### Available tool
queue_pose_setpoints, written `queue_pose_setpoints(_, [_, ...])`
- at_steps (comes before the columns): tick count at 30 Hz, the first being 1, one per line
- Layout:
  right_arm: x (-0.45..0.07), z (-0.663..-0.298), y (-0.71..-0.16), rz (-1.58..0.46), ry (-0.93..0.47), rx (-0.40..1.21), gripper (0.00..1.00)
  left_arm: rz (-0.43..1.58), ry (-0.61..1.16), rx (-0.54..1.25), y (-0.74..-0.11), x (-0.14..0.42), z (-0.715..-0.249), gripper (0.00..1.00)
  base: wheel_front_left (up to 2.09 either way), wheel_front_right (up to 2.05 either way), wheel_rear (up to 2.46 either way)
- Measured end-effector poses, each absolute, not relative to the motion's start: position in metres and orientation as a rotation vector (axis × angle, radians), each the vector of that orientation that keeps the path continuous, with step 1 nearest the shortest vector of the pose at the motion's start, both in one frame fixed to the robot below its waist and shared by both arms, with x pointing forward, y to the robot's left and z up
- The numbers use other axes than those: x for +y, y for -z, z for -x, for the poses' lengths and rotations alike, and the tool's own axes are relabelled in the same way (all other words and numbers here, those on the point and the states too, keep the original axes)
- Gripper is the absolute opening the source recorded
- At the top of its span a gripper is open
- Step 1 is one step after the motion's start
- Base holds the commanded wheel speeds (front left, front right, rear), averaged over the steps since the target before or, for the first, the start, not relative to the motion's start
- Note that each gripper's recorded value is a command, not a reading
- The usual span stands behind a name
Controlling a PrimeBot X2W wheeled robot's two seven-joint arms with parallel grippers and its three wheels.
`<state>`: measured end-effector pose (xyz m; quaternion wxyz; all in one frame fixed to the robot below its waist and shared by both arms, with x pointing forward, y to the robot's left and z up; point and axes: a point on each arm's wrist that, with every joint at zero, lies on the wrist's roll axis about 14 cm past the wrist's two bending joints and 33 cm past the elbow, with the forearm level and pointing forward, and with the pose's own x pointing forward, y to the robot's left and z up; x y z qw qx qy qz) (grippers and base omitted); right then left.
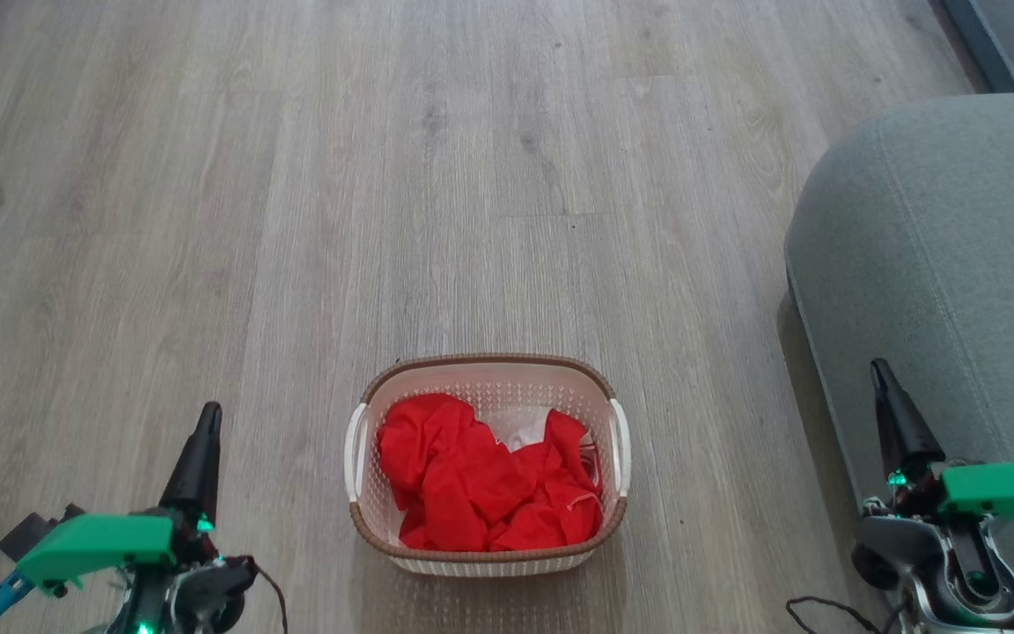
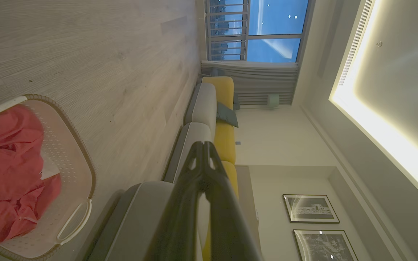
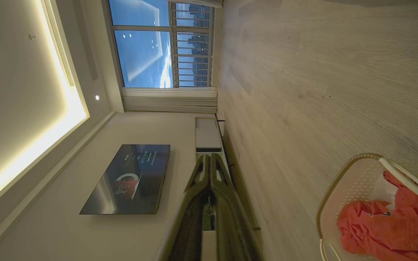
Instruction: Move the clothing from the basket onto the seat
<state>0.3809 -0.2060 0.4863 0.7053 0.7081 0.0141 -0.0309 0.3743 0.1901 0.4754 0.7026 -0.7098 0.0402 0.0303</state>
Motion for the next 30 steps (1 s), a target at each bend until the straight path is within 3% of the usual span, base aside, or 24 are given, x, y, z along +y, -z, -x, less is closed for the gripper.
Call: queue_pose_setpoints(30, [-0.2060, -0.3809, -0.4864, -1.574, 0.069, 0.031, 0.00, 1.580, -0.067, 0.089, -0.4754, 0.1901, -0.3743, 0.00, 0.00, 0.00, 0.00])
